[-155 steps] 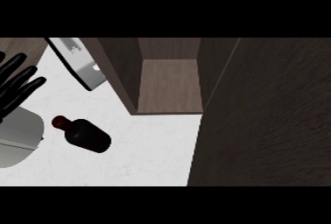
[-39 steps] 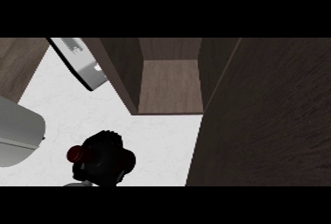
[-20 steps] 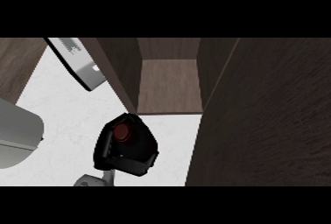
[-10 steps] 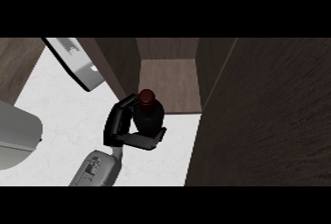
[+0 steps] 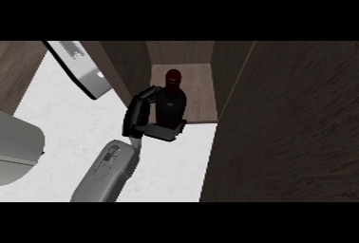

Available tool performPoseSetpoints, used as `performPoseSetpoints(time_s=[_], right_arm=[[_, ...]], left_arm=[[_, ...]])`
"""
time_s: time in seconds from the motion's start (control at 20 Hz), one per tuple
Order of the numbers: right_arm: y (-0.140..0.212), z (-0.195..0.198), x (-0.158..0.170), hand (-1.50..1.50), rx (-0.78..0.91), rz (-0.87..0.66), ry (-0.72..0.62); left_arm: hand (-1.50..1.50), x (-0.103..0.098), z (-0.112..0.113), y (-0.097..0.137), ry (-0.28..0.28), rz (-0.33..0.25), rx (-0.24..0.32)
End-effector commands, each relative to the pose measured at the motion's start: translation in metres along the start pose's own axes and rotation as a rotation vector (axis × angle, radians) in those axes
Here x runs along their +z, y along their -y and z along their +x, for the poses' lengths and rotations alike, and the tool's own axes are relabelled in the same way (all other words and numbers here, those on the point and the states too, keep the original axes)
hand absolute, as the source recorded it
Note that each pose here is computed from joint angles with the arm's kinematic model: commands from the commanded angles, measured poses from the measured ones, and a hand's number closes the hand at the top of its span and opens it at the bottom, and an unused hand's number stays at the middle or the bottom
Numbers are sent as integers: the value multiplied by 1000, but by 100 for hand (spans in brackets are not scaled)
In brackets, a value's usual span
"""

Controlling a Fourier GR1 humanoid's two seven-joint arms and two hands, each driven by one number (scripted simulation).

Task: Pick up the wine, place it into the cabinet and close the cabinet

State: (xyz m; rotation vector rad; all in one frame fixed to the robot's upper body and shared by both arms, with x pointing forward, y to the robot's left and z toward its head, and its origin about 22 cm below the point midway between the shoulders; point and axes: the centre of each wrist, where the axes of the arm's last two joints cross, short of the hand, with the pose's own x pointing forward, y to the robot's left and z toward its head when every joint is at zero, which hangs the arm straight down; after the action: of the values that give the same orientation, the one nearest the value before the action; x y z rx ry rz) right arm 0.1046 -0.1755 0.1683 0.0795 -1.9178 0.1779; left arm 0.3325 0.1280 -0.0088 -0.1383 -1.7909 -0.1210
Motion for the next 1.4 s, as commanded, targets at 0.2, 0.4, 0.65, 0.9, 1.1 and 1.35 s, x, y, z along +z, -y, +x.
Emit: performPoseSetpoints(time_s=[0.2,0.4,0.65,0.9,1.1,1.35], right_arm=[[7,39,26,-150,-109,31,28],[3,37,27,-150,-128,38,30],[2,32,25,-150,-134,28,30],[3,25,16,-150,-139,38,54],[9,32,16,-150,-123,36,69],[4,27,21,-150,-155,56,54]], left_arm=[[150,-40,7,11,-16,-3,33],[150,-46,-3,13,-30,31,24],[150,-60,-3,15,-35,49,1],[150,-73,6,33,-80,35,-116],[150,-80,0,20,-150,76,-140],[150,-81,-5,13,-151,160,-71]])
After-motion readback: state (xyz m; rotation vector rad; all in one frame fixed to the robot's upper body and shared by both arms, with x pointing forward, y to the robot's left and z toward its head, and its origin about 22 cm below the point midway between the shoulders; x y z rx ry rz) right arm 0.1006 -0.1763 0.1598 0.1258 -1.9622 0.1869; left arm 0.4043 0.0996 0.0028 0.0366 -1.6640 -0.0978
